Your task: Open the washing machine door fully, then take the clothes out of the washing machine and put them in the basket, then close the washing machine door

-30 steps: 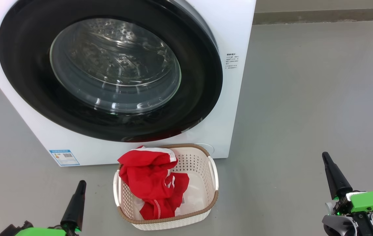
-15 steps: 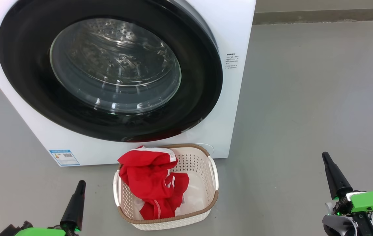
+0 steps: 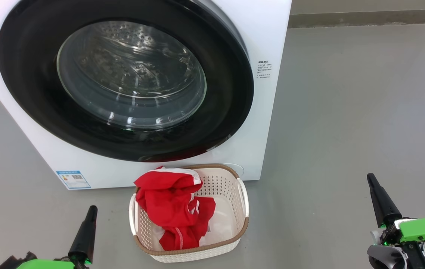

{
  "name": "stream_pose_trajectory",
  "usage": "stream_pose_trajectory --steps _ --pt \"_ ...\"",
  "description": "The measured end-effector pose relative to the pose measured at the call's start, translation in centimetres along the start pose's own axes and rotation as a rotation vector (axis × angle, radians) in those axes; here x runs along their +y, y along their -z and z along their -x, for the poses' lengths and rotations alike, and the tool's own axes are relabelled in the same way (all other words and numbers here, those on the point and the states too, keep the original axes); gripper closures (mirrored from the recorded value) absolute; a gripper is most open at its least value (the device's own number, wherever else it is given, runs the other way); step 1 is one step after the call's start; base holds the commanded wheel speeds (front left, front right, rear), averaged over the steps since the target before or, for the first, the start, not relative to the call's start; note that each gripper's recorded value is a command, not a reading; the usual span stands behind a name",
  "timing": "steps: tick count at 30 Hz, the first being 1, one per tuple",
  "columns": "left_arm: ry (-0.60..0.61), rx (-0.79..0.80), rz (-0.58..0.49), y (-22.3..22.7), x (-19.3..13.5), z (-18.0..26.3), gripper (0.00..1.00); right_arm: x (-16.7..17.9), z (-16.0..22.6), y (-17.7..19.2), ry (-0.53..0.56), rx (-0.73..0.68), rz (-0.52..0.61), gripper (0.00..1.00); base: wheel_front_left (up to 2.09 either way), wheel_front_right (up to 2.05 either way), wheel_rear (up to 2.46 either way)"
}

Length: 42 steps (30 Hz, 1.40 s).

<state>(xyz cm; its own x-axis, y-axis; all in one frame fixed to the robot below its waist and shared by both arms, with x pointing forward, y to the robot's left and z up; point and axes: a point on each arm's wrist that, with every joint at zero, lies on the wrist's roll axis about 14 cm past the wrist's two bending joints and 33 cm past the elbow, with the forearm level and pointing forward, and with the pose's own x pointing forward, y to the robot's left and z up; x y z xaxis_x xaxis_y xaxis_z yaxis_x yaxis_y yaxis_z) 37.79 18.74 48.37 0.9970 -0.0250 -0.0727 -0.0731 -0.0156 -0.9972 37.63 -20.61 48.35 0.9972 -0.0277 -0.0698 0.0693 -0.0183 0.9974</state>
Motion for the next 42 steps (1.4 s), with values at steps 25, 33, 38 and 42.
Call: stream_pose_trajectory --steps 25,33,38,42 --pt "0.0 0.0 0.001 0.0 0.02 0.0 1.0 -0.01 0.0 0.05 0.0 0.004 -0.001 1.0 0.0 0.0 0.0" --pt "0.0 -0.001 0.001 -0.04 0.01 0.01 1.0 -0.01 0.01 0.04 0.0 0.003 -0.001 1.0 0.0 0.0 0.0" --pt "0.0 -0.002 0.002 -0.07 0.01 0.01 1.0 -0.01 0.01 0.04 0.0 0.003 -0.001 1.0 0.0 0.0 0.0" --pt "0.0 -0.002 0.002 -0.09 0.01 0.01 1.0 -0.01 0.01 0.03 0.0 0.003 -0.002 1.0 0.0 0.0 0.0"
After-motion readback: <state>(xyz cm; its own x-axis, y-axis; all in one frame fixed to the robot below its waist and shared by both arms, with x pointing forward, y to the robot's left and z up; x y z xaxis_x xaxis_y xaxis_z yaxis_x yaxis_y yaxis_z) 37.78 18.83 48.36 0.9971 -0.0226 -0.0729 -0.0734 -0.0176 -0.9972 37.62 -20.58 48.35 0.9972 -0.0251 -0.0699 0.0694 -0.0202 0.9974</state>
